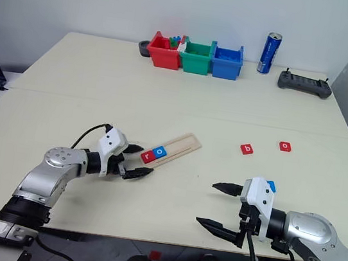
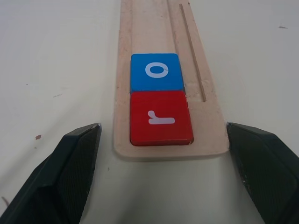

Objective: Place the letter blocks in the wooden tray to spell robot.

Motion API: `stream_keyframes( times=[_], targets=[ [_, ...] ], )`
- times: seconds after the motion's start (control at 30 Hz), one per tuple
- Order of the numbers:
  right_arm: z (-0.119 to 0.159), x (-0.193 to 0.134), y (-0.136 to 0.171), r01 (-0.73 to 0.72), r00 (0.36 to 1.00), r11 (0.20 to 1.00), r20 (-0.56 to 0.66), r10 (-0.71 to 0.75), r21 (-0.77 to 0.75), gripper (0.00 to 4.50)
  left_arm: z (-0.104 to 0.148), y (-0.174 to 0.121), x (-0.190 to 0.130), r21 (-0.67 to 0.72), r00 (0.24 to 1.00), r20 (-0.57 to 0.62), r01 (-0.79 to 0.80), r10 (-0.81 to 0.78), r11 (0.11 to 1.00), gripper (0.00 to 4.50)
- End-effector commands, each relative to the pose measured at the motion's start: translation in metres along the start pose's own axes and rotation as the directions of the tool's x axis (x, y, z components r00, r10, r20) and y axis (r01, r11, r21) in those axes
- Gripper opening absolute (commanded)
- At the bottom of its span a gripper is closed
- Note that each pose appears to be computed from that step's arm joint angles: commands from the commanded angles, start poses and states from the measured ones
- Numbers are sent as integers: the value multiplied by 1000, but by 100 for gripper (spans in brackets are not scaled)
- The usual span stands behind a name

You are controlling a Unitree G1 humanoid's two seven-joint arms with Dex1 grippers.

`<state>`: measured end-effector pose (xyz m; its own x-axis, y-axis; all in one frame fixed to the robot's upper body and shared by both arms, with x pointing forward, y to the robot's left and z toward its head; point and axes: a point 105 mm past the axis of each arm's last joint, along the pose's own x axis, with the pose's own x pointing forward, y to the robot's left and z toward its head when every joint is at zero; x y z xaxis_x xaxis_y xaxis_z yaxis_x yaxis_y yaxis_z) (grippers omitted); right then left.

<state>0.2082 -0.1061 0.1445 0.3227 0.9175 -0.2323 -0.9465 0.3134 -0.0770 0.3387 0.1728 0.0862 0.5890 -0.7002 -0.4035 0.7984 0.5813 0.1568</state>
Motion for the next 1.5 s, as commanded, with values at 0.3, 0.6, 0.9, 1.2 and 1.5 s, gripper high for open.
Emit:
stream_keyframes(
  times=[0.3,0.6,0.9,1.2,1.5],
  targets=[
    [22,1,0,-42,998,998,43,44,-52,450,3,-12,9,30,991,-123,53,-49,998,411],
    [20,-1,-9,-21,1000,994,6,21,-108,450,1,-18,5,57,980,-162,124,-114,991,339],
    [18,-29,-23,19,990,977,-132,-48,-214,450,11,-56,1,219,891,-221,442,-397,870,339],
    [14,-42,-3,-9,978,988,-208,-23,-152,450,22,-74,12,274,819,-253,571,-515,774,339],
    [8,-44,-7,47,971,990,-228,-77,-132,450,20,-73,14,287,817,-267,574,-511,767,339]
  ],
)
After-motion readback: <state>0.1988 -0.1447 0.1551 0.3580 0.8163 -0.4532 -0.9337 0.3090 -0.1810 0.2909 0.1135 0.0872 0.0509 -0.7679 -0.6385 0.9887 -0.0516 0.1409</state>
